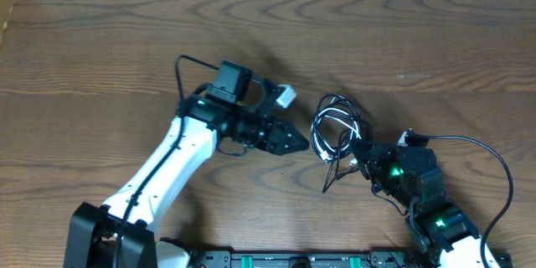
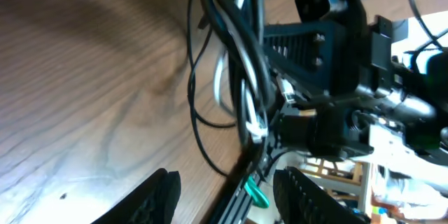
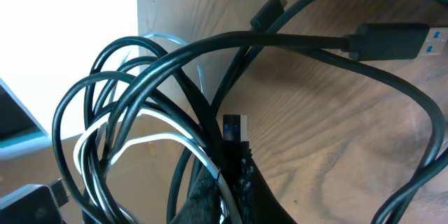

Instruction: Untangle cables

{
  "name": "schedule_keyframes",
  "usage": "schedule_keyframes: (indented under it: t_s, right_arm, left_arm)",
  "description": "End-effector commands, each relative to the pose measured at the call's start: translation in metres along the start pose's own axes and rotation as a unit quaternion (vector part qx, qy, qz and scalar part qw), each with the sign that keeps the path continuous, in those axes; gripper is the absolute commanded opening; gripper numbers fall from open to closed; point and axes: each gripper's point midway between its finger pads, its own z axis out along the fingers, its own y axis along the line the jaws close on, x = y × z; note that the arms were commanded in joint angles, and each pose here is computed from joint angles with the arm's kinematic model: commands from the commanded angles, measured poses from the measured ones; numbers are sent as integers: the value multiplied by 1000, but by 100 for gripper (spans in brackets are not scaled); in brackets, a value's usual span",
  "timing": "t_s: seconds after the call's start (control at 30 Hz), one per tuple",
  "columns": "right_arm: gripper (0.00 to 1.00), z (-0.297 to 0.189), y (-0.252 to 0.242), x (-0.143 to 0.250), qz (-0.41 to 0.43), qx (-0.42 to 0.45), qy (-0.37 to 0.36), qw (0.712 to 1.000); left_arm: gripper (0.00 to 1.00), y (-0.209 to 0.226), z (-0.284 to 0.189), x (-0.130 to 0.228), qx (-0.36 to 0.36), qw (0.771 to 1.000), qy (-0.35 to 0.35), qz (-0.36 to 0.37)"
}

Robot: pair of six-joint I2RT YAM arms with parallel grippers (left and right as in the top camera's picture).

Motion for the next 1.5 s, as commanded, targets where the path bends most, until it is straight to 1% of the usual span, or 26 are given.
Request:
schedule_keyframes:
  t_s: [0.0,0.07,0.2,0.3,0.5,0.57,0.67,0.73,0.77,0.83,0.87,0.93,1.03,1.07,1.2,1.37,1.47]
  right_arm:
    - [1,-1,3,5,26,-7,18,999]
    - [1,-1,3,6,26,-6,20,999]
    - [1,-1,4,10,26,-7,31,999]
    - [1,-1,4,13,26,-7,43,999]
    - [1,-2,4,23,23,-8,71,997]
    - [1,-3,5,30,10,-10,92,996]
    - [1,-6,5,42,-13,-14,124,992]
    - [1,-6,4,43,-23,-14,127,991]
    - [1,-6,4,41,-24,-14,121,992]
    - [1,-4,4,35,-24,-13,103,994]
    - [1,-3,5,31,-24,-13,93,995]
    - [1,-2,4,25,-24,-12,74,997]
    - [1,-2,4,21,-25,-11,65,998]
    - [1,-2,4,21,-25,-11,64,998]
    - [1,-2,4,21,-24,-11,65,998]
    - [1,-2,7,23,-26,-17,70,997]
    - [1,-3,8,26,-26,-20,77,996]
  left_arm:
    - [48,9,11,-2,-69,997,-11,-44]
    - [38,7,20,-5,-87,995,-17,-38]
    - [8,9,29,-12,-125,991,-38,-34]
    - [8,12,28,-20,-140,987,-59,-41]
    - [8,5,25,-45,-124,986,-108,-34]
    - [7,5,21,-56,-123,983,-131,-33]
    - [7,13,10,-73,-134,975,-170,-51]
    - [8,16,3,-79,-134,973,-182,-53]
    - [9,19,1,-80,-136,972,-185,-57]
    - [48,26,-2,-76,-144,971,-178,-71]
    - [59,29,-2,-71,-149,971,-171,-79]
    - [74,35,-2,-59,-156,973,-147,-84]
    - [92,31,4,-40,-142,984,-97,-47]
    - [94,27,6,-34,-132,987,-81,-36]
    - [95,15,15,-15,-100,994,-36,-13]
    - [95,25,34,1,-126,992,-11,-9]
    - [95,29,44,6,-126,992,-4,-10]
